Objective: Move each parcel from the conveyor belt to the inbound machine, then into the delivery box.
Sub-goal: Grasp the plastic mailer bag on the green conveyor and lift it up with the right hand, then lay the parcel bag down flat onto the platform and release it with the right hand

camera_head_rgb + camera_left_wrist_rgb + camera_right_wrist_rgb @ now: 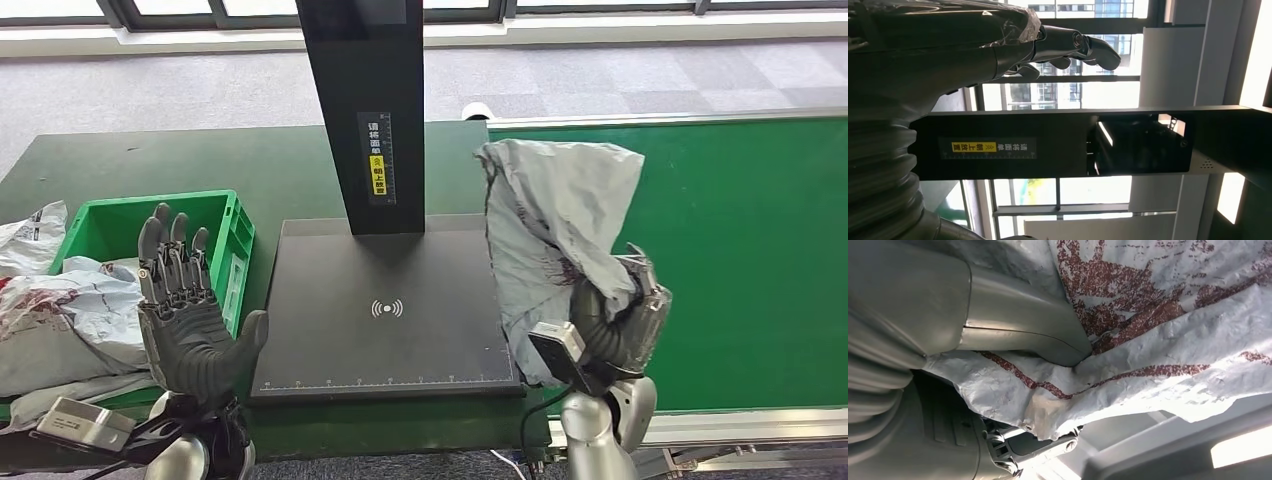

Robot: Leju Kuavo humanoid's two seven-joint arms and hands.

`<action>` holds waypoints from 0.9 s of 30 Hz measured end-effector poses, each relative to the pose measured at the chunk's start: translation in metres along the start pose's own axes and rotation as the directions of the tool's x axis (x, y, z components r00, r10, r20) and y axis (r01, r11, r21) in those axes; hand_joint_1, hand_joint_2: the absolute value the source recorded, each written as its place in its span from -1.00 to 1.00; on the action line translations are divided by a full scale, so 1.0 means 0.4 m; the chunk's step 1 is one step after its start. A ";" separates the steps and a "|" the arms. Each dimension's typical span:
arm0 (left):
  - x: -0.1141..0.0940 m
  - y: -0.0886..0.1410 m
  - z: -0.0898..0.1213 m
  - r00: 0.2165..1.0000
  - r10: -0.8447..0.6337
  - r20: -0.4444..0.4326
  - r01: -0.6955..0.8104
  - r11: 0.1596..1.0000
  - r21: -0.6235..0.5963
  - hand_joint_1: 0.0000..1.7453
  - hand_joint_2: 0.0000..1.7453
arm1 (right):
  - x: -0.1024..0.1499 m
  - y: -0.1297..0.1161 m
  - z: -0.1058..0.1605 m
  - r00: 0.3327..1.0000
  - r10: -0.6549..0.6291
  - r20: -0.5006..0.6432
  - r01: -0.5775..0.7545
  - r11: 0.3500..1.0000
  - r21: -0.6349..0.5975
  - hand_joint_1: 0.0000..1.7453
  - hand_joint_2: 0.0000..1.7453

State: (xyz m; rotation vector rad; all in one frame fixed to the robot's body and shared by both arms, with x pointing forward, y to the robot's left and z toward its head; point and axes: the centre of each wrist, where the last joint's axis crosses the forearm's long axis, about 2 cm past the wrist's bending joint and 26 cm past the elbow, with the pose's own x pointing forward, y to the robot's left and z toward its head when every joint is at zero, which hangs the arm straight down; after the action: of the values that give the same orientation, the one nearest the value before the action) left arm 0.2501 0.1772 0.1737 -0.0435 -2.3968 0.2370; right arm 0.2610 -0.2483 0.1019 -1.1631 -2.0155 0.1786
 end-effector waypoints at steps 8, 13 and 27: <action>-0.003 -0.020 -0.010 0.999 0.042 0.006 -0.041 0.998 -0.047 -1.00 1.00 | 0.118 0.149 0.009 0.994 -0.097 0.042 0.084 0.966 0.243 1.00 1.00; -0.011 -0.038 -0.016 0.998 0.070 0.000 -0.069 0.994 -0.082 -1.00 1.00 | 0.188 0.226 0.017 0.988 -0.154 0.031 0.132 0.921 0.367 1.00 1.00; -0.034 -0.077 -0.021 0.994 0.106 -0.027 -0.108 0.986 -0.127 -1.00 1.00 | 0.241 0.309 0.019 0.977 -0.211 -0.027 0.196 0.845 0.498 0.15 1.00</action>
State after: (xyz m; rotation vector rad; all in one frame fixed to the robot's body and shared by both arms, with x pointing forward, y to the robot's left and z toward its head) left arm 0.2669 0.1471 0.1765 -0.2340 -2.3890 0.1306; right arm 0.3127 -0.1005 0.0923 -0.6159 -1.9389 0.5754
